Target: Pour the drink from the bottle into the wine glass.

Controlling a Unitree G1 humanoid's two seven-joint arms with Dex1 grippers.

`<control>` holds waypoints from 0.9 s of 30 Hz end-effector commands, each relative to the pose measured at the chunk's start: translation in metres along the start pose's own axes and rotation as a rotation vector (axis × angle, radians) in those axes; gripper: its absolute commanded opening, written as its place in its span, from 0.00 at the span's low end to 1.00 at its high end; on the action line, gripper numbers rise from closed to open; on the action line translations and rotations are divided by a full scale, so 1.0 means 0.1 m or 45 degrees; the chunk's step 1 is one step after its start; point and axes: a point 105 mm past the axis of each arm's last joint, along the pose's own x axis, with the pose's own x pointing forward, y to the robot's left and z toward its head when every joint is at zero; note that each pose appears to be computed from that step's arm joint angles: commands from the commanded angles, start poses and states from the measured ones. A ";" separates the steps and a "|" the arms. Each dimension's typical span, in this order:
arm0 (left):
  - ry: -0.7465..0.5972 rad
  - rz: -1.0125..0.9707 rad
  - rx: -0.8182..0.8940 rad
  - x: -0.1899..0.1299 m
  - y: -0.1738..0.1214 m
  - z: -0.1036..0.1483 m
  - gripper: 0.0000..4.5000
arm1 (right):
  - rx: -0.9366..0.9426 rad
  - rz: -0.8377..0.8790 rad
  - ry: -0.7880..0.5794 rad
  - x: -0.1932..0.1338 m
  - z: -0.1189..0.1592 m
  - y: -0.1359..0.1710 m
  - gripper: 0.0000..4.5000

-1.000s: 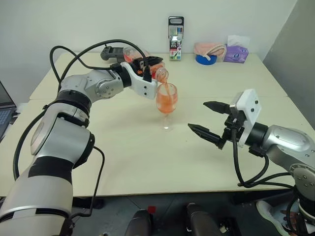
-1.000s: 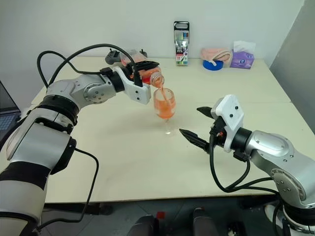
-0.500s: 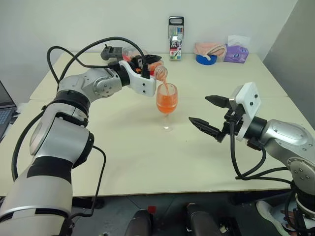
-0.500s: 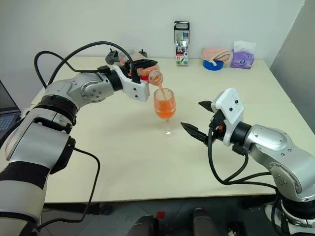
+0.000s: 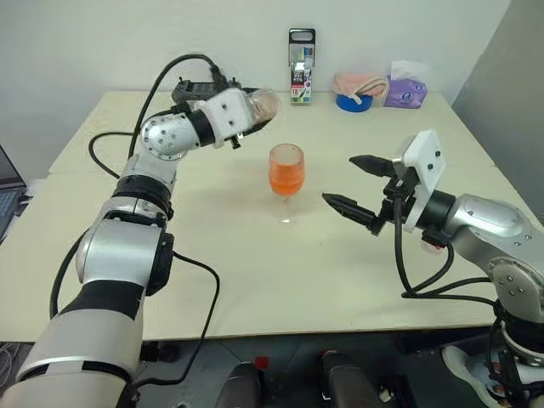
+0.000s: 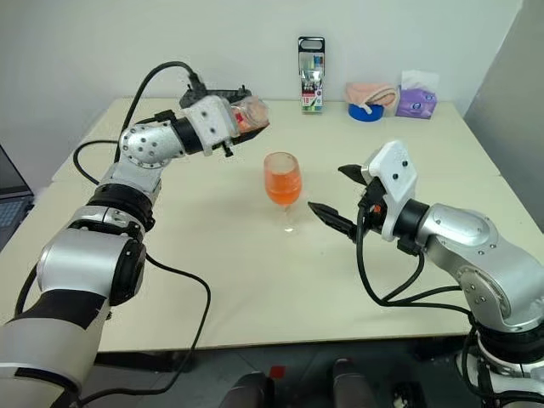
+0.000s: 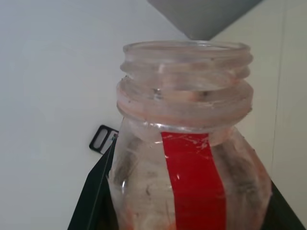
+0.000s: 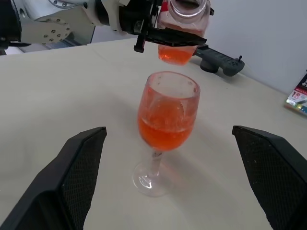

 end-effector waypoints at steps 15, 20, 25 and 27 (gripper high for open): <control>0.286 1.011 -0.866 -1.14 0.14 -1.06 0.37 | -0.121 0.275 -0.094 0.24 0.41 0.22 1.00; 0.393 1.014 -0.841 -1.22 0.00 -1.18 0.37 | -0.125 0.300 -0.085 0.25 0.41 0.22 1.00; 0.434 0.992 -0.832 -1.26 -0.11 -1.22 0.66 | -0.128 0.294 -0.080 0.26 0.39 0.21 1.00; 0.450 0.994 -0.827 -1.27 -0.12 -1.23 0.80 | -0.124 0.289 -0.083 0.26 0.39 0.21 1.00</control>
